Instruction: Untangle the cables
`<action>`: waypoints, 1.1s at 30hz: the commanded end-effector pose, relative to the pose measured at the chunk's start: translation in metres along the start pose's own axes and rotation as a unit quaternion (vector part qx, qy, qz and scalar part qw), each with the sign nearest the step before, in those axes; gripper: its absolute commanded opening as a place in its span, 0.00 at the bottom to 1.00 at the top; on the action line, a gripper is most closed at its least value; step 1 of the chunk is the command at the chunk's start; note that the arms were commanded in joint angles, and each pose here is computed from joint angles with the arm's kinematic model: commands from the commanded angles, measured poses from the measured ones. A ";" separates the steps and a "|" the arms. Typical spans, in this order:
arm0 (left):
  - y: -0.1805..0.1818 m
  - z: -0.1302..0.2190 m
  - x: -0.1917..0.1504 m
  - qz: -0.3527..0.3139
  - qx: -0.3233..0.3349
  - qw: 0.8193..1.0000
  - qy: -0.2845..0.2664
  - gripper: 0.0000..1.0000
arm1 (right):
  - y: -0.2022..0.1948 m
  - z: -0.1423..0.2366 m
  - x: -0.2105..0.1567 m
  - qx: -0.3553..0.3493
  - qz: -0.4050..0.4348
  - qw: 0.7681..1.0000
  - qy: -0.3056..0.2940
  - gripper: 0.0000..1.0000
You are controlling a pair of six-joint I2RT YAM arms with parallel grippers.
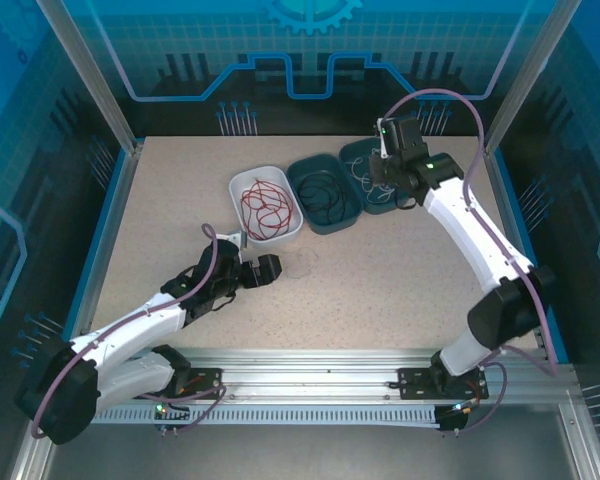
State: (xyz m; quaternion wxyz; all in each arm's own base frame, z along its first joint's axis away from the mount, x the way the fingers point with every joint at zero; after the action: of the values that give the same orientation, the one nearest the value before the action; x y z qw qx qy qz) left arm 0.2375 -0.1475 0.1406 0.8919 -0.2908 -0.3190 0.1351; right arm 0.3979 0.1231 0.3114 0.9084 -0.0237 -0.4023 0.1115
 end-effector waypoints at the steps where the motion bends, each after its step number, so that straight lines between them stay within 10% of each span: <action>1: -0.009 0.008 0.009 -0.007 -0.009 1.000 -0.008 0.99 | -0.001 -0.022 0.005 0.010 0.013 1.000 0.023 0.04; 33: -0.004 0.019 0.008 -0.017 0.004 1.000 -0.016 0.99 | -0.024 -0.135 -0.023 -0.009 0.011 0.988 0.152 0.05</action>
State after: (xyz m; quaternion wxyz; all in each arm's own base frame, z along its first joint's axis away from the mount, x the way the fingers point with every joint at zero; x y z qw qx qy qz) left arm 0.2283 -0.1412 0.1469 0.8944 -0.2842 -0.3207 0.1280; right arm 0.4808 0.1135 0.2096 0.9538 -0.0503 -0.2719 0.1178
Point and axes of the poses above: each hand's point on the last joint's axis, 136 mm out from that joint toward the fingers, its own z axis back along the fingers, its own y axis along the line the jaws close on, x = y × z, the point moved 5 cm from there along z, back along the fingers, and after that the axes turned 7 degrees about z, right-handed, at the moved point
